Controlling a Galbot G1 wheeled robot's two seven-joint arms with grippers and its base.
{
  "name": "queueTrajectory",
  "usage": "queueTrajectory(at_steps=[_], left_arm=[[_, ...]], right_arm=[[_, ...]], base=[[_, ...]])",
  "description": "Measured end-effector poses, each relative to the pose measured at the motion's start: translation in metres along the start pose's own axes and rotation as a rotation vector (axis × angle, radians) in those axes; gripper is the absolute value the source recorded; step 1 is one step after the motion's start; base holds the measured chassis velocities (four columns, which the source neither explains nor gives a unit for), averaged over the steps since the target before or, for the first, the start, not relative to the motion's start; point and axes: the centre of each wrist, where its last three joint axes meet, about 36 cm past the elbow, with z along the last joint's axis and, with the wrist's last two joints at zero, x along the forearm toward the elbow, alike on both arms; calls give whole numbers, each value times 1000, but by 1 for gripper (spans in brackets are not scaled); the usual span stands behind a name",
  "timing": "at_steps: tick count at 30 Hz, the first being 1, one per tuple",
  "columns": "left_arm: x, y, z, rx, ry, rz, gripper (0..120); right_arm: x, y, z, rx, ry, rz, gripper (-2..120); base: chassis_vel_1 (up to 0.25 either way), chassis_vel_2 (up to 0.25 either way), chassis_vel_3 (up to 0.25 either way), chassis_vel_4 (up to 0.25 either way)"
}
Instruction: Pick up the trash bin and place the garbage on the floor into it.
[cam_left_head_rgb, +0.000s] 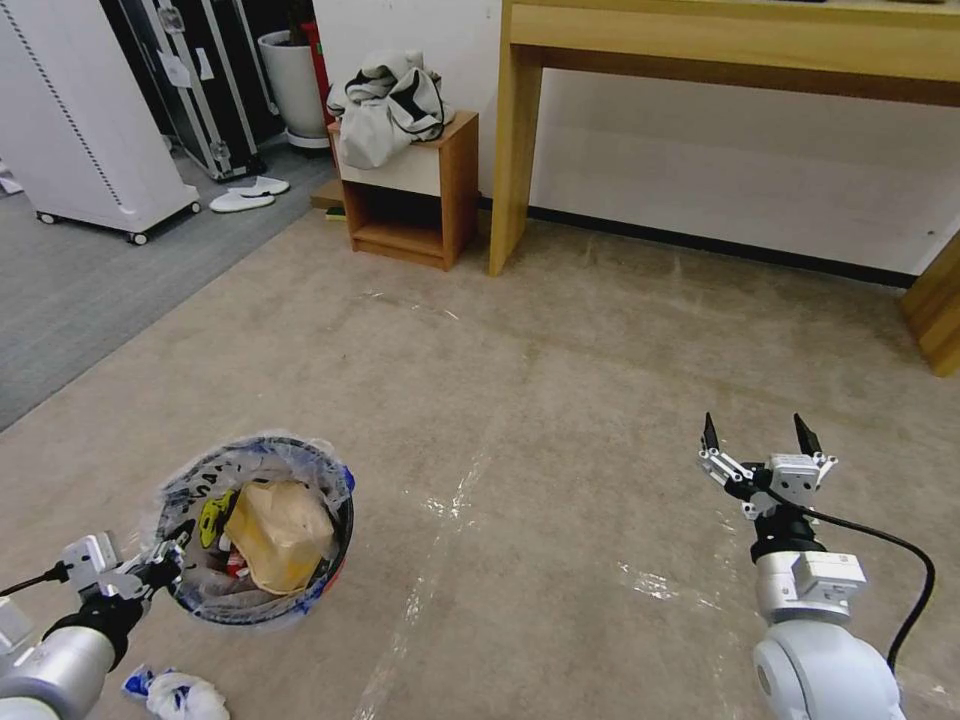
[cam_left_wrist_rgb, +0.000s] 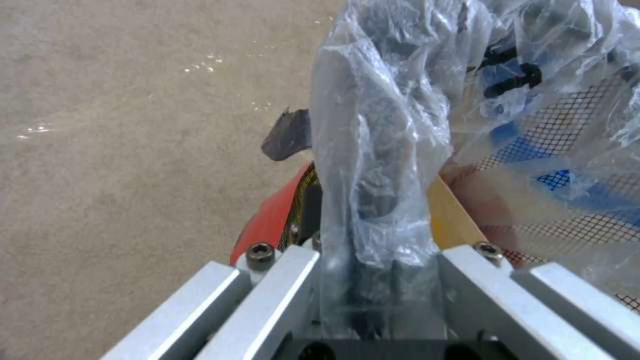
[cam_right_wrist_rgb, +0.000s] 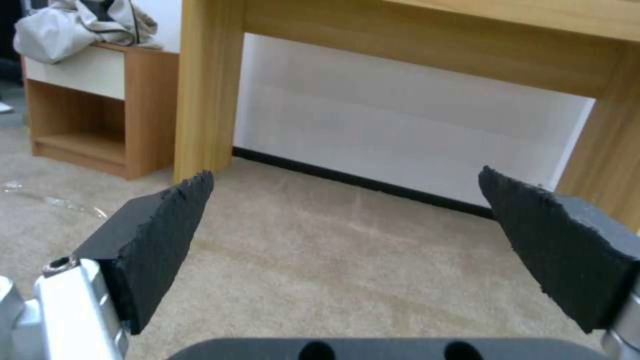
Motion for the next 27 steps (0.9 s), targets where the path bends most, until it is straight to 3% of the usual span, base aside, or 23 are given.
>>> queueTrajectory(at_steps=[27], left_arm=[[-4, 4, 2, 9, 2, -6, 1]], right_arm=[[-5, 4, 11, -6, 4, -5, 100]], base=[[0, 0, 0, 0]])
